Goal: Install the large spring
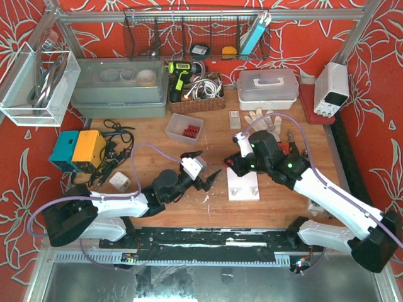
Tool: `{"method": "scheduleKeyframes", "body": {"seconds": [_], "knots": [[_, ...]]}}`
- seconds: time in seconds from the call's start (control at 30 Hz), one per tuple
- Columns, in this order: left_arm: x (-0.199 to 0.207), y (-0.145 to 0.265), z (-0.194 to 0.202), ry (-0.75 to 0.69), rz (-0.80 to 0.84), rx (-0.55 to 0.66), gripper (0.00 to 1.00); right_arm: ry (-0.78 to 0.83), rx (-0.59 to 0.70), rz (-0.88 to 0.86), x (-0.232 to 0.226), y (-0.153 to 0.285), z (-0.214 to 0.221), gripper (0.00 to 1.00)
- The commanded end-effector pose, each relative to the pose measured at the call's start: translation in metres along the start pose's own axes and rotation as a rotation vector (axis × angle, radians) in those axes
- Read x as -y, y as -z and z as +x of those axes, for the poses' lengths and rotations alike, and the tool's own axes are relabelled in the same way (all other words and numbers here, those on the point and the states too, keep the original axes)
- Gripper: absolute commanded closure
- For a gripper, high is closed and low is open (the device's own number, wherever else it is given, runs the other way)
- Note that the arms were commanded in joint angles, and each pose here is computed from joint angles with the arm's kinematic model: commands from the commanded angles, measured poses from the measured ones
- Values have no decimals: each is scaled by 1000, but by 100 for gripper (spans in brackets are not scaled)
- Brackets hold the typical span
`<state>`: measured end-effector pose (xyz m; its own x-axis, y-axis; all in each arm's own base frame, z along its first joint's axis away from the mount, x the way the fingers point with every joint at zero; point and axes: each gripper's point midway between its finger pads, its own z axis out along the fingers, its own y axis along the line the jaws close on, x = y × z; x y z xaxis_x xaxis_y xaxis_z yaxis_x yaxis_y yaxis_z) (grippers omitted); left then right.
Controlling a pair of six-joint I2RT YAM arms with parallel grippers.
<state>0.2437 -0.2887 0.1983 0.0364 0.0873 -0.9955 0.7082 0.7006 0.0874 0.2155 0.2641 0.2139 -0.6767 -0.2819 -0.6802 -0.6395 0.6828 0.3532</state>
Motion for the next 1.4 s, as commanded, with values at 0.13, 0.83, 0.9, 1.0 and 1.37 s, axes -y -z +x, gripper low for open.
{"method": "scheduleKeyframes", "body": {"seconds": [0.13,0.83,0.9,1.0,1.37], "knots": [[-51,10,5,149,-303,-56,0,18,206,564,101,43,0,100],[-78,41,38,180,-455,-108,0,-154,-5,579,158,-4,35,100],[-77,39,39,179,-453,-119,0,-156,-17,587,160,-6,39,100],[-77,38,40,182,-449,-123,0,-152,-31,602,164,-8,44,100],[-78,40,39,179,-456,-118,0,-162,-68,600,172,-28,57,94]]}}
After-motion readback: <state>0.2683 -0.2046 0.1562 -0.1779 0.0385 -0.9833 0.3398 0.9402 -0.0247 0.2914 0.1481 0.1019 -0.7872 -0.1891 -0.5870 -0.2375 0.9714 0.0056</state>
